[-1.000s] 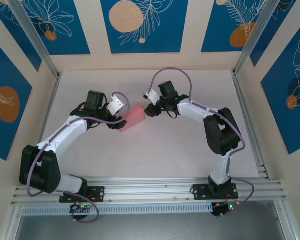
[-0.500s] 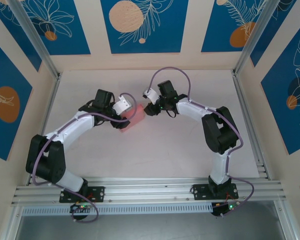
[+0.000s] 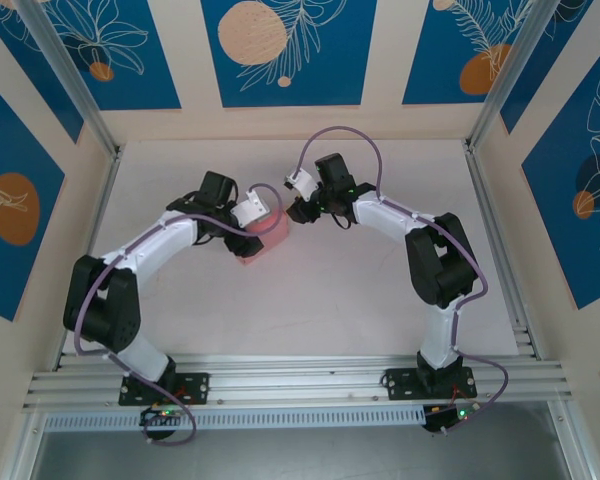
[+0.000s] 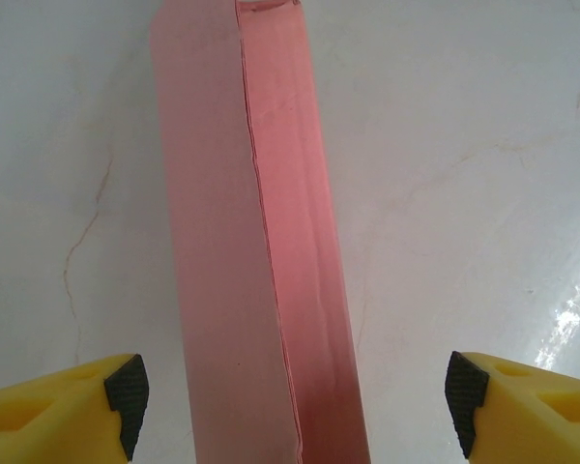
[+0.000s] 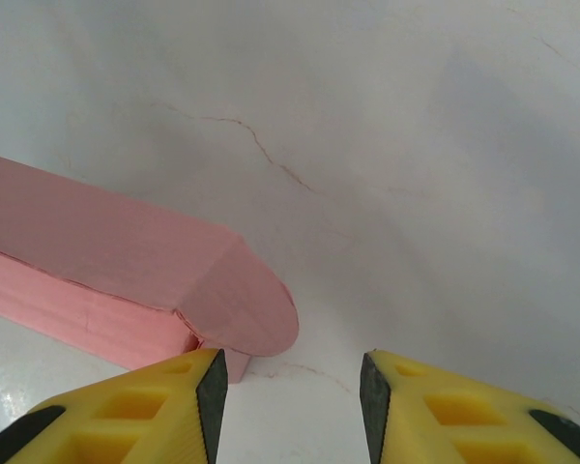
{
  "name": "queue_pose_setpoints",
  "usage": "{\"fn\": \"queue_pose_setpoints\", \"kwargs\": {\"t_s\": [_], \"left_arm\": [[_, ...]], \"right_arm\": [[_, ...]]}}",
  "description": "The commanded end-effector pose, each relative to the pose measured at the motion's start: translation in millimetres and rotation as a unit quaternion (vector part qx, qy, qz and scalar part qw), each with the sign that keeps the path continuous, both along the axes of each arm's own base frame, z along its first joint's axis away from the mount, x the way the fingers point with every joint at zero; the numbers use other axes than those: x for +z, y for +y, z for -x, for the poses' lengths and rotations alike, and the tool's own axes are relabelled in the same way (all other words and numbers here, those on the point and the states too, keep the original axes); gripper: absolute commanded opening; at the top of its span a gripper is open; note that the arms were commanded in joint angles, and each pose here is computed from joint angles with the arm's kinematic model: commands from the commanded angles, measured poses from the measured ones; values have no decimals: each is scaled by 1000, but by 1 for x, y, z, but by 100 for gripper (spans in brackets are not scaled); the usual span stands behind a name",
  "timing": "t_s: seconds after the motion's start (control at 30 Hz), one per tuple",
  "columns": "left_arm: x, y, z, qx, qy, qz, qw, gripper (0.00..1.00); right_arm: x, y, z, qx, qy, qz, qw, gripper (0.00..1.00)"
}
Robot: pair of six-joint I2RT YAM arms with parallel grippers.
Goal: Fold the paper box
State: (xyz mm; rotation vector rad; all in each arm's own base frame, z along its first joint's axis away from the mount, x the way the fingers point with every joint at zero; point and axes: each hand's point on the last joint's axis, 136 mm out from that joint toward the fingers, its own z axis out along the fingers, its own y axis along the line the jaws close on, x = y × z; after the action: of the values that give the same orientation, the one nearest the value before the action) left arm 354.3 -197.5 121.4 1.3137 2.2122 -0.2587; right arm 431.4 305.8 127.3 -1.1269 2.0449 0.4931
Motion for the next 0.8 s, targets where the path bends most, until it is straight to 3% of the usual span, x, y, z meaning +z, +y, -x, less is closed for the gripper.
{"fn": "queue_pose_setpoints", "kwargs": {"t_s": [0.0,0.13,0.37,0.43,0.77], "left_arm": [[-14,2,5,-16,27,-43,999,79],[-22,3,2,-23,36,-65,997,69],[-27,2,-1,-43,38,-81,995,63],[-29,2,-1,-50,38,-85,994,57],[-27,0,-5,-76,37,-96,992,56]], "right_arm": [[5,-1,-3,9,-5,-5,1000,43],[6,-2,2,18,-3,-10,1000,41],[4,-1,9,38,-2,-15,999,41],[4,-1,10,44,-4,-16,999,41],[-2,2,3,50,-10,-5,999,41]]}}
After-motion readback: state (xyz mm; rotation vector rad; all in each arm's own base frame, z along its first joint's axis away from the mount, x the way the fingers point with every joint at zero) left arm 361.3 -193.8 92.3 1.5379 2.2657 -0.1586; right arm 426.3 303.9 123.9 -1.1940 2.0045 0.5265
